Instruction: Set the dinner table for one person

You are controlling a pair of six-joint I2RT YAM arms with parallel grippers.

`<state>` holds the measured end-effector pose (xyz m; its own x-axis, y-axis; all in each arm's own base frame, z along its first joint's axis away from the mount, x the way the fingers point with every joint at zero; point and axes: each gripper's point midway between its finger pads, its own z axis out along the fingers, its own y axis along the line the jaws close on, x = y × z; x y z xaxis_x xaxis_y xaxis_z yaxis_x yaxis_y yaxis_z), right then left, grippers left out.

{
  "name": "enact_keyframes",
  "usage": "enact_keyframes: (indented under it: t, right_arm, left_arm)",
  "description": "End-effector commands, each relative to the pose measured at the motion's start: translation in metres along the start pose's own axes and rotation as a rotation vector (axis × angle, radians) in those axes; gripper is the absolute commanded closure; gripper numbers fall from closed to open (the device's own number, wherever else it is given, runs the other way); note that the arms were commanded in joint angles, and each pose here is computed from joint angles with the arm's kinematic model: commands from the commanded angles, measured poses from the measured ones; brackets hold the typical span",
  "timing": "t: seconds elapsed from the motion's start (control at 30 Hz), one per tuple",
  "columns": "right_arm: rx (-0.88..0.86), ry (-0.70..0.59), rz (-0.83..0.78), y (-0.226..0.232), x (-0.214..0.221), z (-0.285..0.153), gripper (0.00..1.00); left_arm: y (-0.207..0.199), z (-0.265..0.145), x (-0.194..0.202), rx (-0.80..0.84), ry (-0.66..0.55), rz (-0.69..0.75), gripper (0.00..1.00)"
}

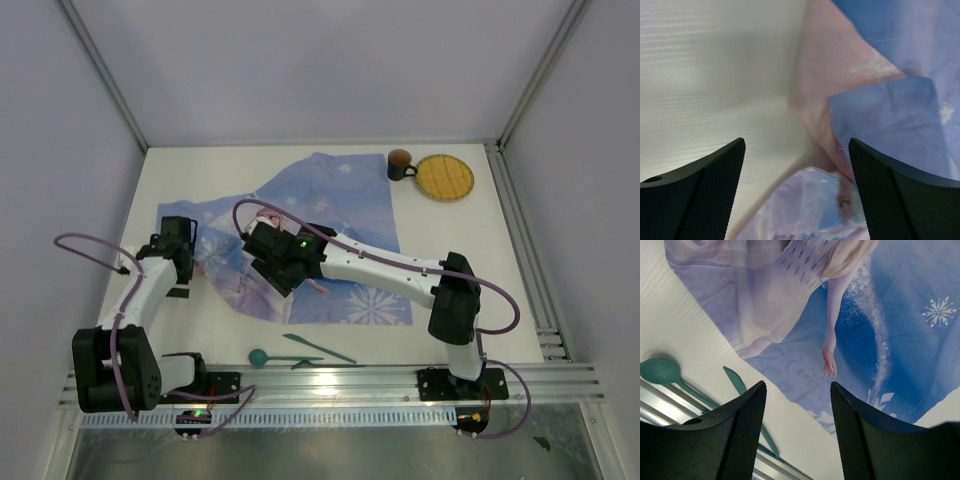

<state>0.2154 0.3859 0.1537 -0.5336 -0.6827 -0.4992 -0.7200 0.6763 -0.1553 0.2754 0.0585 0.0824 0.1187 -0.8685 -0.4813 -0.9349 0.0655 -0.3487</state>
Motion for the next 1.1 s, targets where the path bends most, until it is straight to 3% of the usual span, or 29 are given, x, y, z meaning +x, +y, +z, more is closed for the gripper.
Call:
enact_keyframes:
  t: [0.0, 0.1, 0.3, 0.37, 0.63, 1.07]
  right_arm:
    - [-0.014, -0.025, 0.026, 0.0, -0.009, -0.015, 0.41]
    - [-0.022, -0.02, 0.029, 0.002, -0.009, -0.015, 0.41]
    - [-0.016, -0.007, 0.01, -0.001, -0.008, -0.019, 0.42]
    - [-0.013, 0.005, 0.007, -0.001, -0.005, -0.017, 0.41]
    - [-0.057, 0.014, 0.029, 0.007, 0.006, -0.011, 0.41]
    - [-0.07, 0.03, 0.022, 0.01, 0.01, -0.008, 0.41]
  left_arm:
    - [0.024, 0.014, -0.012, -0.017, -0.115, -0.11, 0.13]
    - [0.027, 0.025, -0.004, -0.005, -0.105, -0.113, 0.13]
    - [-0.009, 0.037, 0.012, 0.16, -0.023, -0.209, 0.13]
    - [-0.033, 0.029, 0.013, 0.254, 0.006, -0.213, 0.13]
    - [-0.067, -0.017, -0.01, 0.341, 0.015, -0.162, 0.13]
    - [-0.044, 0.002, 0.009, 0.275, 0.052, -0.136, 0.13]
